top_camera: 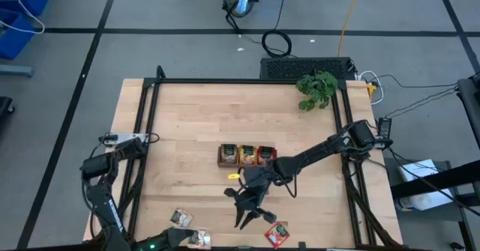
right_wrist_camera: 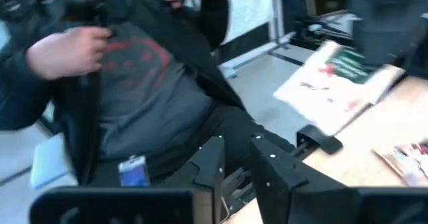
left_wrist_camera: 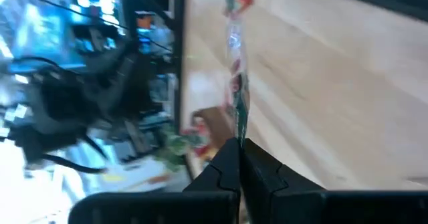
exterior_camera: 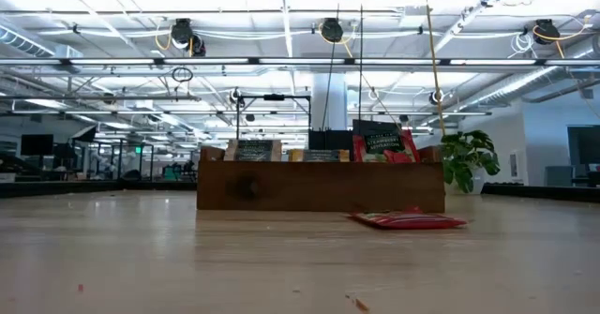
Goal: Pick & Place Tea
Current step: Put the brown tea bag into the left section of the wooden organizer
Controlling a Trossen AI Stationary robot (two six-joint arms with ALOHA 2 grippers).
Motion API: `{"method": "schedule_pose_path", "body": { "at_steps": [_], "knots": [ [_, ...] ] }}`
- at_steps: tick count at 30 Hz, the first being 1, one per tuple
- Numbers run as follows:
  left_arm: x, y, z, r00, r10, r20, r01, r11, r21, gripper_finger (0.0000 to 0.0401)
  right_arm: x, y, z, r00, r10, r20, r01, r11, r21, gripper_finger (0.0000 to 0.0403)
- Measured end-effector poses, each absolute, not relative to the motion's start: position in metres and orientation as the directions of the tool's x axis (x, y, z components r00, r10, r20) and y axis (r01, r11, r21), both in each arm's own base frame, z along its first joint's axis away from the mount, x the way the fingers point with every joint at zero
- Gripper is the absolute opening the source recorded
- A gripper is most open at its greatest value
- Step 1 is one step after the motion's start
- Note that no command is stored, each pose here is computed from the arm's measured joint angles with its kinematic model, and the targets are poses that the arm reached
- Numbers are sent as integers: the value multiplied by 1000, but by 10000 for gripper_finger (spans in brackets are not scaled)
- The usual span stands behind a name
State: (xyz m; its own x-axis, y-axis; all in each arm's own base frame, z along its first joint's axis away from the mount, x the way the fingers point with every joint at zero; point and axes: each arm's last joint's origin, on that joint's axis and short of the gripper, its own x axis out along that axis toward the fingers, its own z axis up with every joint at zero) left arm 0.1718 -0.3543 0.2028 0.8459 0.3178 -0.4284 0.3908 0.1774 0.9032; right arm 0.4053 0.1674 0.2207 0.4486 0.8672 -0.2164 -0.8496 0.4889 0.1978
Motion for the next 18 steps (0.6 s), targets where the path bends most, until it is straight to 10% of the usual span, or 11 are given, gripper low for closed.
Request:
{"method": "schedule_pose_path", "body": {
  "at_steps": [10,18],
  "knots": [
    [212,-353,210,858,295,-420,440,1,898,4,414,157,230,605,782,-154,-656,598,460,162],
    [240,-353,216,878,265,-399,435,-93,895,4,427,140,190,401,900,-171,-527,379,761,211]
  ]
}}
